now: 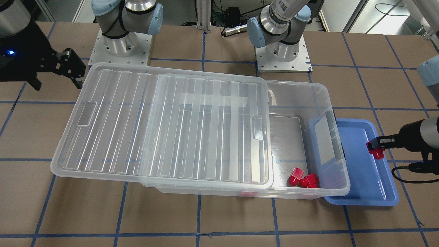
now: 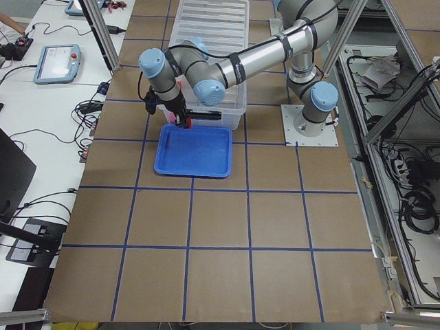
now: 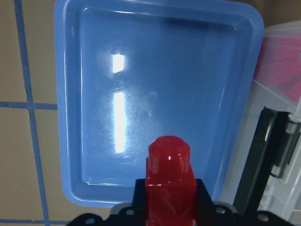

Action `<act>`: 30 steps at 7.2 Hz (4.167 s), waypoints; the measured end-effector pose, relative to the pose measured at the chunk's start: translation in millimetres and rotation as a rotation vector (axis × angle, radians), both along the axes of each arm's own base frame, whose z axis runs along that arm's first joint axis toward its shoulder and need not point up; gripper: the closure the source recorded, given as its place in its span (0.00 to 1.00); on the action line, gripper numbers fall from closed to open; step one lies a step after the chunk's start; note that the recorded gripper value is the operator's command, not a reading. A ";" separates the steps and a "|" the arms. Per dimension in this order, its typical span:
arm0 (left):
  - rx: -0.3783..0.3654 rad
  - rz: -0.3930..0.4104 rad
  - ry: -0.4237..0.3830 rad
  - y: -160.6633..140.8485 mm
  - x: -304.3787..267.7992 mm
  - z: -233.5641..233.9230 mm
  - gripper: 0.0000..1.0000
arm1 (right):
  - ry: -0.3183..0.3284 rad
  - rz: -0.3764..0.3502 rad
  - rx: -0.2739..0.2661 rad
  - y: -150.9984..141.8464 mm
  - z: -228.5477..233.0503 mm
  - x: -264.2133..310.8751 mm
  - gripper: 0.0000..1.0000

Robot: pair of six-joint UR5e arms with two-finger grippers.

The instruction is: Place red block in blue tray from box

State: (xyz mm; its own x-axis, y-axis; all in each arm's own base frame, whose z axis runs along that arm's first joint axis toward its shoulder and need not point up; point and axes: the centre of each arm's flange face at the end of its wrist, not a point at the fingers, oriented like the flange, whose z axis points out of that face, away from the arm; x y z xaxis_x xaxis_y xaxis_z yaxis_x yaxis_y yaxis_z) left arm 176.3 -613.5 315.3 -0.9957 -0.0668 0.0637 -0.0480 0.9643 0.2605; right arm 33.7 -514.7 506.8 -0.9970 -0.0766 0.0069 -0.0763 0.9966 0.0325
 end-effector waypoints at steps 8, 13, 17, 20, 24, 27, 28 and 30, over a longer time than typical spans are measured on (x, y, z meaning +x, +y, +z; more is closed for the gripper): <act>0.007 -0.029 0.015 -12.8 9.7 -118.4 1.00 | 0.056 0.042 0.029 28.3 -158.8 -74.2 0.00; 0.010 -0.030 0.010 -14.8 12.5 -127.6 0.00 | 0.018 0.059 -0.003 20.5 -164.9 -17.3 0.00; -0.062 -0.076 -0.114 -18.3 8.1 -29.1 0.00 | 0.024 0.106 -0.041 22.7 -167.6 67.4 0.00; -0.168 -0.091 -0.079 -13.6 -55.7 84.2 0.00 | 0.023 0.108 -0.063 21.3 -171.0 98.3 0.00; -0.261 -0.092 -0.099 34.2 -218.4 180.3 0.00 | 0.036 0.098 -0.118 8.1 -134.6 102.0 0.00; -0.251 -0.112 -0.098 87.7 -283.6 186.3 0.00 | 0.026 0.073 -0.163 12.9 -7.0 133.8 0.00; -0.239 -0.119 -0.093 95.4 -289.2 179.8 0.00 | 0.025 0.078 -0.115 18.5 14.6 138.7 0.00; -0.228 -0.119 -0.081 101.5 -290.6 176.7 0.00 | 0.024 0.069 -0.053 20.5 19.3 136.5 0.00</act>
